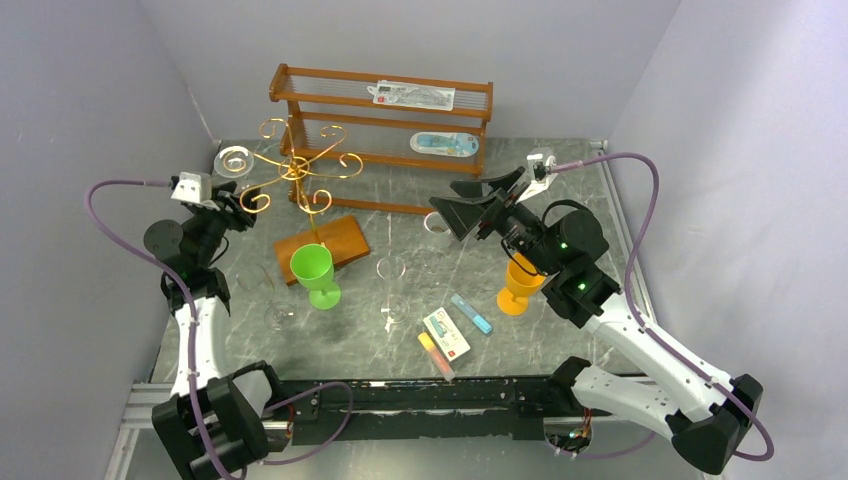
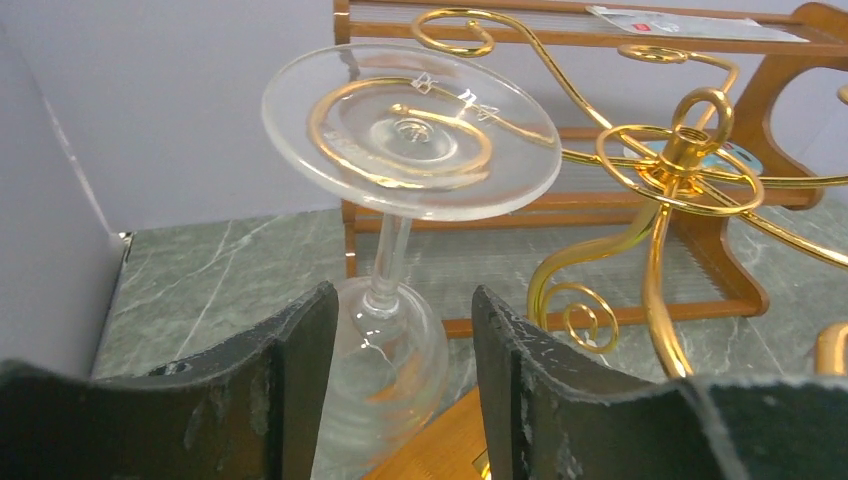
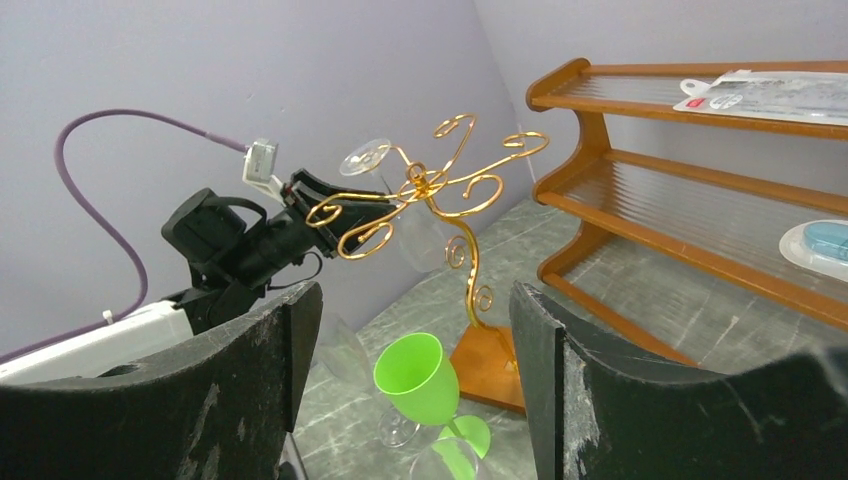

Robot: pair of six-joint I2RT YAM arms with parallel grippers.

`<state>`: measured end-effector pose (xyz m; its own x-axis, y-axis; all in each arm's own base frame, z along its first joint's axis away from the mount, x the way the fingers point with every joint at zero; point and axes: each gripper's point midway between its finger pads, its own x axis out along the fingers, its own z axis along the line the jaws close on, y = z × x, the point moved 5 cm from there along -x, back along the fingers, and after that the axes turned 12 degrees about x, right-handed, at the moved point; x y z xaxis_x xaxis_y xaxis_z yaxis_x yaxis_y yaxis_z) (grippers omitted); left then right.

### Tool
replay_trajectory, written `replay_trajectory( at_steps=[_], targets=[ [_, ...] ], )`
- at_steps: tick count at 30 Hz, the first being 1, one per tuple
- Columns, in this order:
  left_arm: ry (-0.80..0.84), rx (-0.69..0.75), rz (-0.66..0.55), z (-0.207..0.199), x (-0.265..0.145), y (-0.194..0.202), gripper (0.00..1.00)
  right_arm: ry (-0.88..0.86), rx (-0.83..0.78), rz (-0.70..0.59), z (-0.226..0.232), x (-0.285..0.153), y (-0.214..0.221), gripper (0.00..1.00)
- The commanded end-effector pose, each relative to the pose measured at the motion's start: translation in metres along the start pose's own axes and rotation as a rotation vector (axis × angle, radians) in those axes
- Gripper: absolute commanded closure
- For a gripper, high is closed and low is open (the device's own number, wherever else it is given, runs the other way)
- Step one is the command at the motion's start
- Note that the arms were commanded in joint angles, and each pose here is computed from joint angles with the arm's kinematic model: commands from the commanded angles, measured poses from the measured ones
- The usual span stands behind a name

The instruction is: Place the wine glass upside down on the wine glass rack

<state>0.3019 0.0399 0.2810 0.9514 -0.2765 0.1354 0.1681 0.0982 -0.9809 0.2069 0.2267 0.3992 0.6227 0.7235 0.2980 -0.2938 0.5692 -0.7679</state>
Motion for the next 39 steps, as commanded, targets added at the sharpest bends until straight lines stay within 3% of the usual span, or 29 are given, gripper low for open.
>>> replay_trajectory(
  at_steps=[1,13,19,24,28,36,39],
  targets=[
    [-0.083,0.034,0.02,0.007,-0.008,-0.001,0.42,0.008,0.021,0.011,-0.001,0.0,0.002,0.27],
    [-0.211,-0.019,0.177,0.004,-0.037,0.007,0.33,-0.009,0.083,0.035,0.005,0.005,0.003,0.27],
    [-0.417,-0.111,0.349,0.012,-0.063,0.015,0.34,0.041,0.115,0.078,-0.002,0.004,0.011,0.27],
    [-0.511,-0.173,0.398,0.007,-0.084,0.007,0.33,0.098,0.142,0.115,-0.011,-0.002,0.021,0.27],
    [-0.681,-0.239,0.448,0.013,-0.102,-0.008,0.32,0.191,0.155,0.148,-0.023,-0.004,0.028,0.27],
    [-0.702,-0.28,0.493,0.008,-0.111,-0.06,0.29,0.52,0.14,0.399,-0.071,-0.018,0.071,0.28],
    [-0.635,-0.284,0.509,0.002,-0.108,-0.087,0.29,0.581,0.124,0.522,-0.08,-0.022,0.089,0.29]
  ],
)
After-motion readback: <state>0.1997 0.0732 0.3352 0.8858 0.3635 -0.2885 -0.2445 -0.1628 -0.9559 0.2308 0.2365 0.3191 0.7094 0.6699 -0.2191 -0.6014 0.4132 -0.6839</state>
